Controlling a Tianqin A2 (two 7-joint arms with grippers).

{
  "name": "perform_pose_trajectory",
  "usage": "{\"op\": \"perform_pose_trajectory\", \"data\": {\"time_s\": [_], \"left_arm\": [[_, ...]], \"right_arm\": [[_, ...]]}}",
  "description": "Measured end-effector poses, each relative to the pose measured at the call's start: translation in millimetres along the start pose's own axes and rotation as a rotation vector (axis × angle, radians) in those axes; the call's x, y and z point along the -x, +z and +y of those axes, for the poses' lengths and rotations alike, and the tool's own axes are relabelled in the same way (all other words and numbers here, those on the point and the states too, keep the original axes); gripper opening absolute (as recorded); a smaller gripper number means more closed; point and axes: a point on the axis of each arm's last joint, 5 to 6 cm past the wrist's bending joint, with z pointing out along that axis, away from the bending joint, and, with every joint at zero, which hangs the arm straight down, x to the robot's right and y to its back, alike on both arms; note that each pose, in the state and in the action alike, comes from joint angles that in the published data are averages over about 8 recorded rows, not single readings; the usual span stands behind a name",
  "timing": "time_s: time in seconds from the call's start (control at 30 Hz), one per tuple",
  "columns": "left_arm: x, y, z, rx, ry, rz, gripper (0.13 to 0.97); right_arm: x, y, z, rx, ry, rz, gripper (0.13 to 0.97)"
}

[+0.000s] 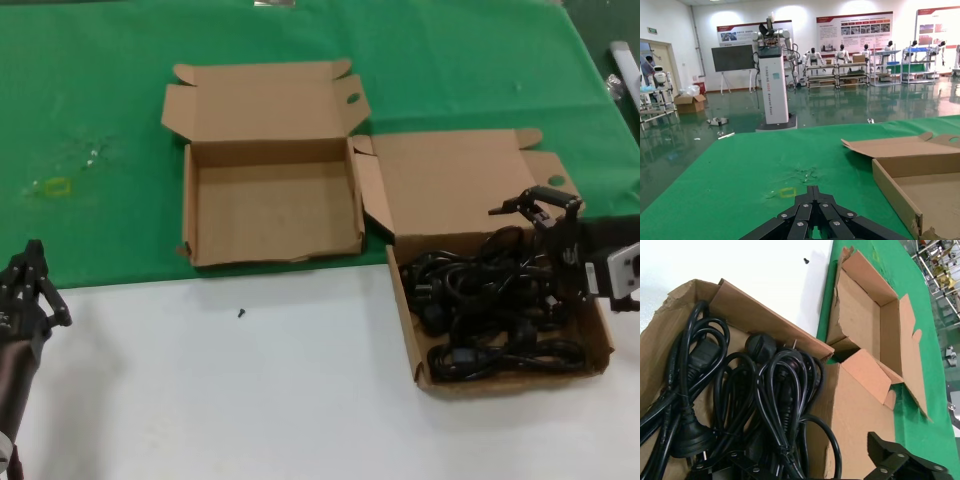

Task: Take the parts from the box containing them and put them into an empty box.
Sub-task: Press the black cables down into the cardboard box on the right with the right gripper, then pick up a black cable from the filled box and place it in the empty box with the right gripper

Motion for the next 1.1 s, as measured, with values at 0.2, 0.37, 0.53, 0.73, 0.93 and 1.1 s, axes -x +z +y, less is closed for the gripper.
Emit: {"op": "perform_pose_trajectory", "data": {"time_s": [0.2, 0.37, 0.53, 0.73, 0.93, 1.1], "left_arm": [[0.0, 0.0, 0.0, 0.0, 0.0, 0.0, 0.142], [0.0, 0.0, 0.0, 0.0, 0.0, 0.0, 0.142], [0.0, 0.0, 0.0, 0.0, 0.0, 0.0, 0.142], [0.0, 0.0, 0.0, 0.0, 0.0, 0.0, 0.142], [0.0, 0.0, 0.0, 0.0, 0.0, 0.0, 0.142], [0.0, 0.0, 0.0, 0.0, 0.0, 0.0, 0.142]], "right_arm": [[2.7, -0.8, -0.5, 0.001, 0.005, -0.004, 0.721], [4.9, 0.1, -2.5, -0.002, 0.005, -0.007, 0.624], [7.8, 1.5, -5.0, -0.008, 0.003, -0.011, 0.484], [12.0, 1.6, -7.6, -0.015, 0.001, -0.02, 0.369], [13.1, -2.1, -9.1, -0.014, 0.002, -0.023, 0.282], [12.4, -9.0, -11.9, -0.014, 0.017, -0.023, 0.261]]}}
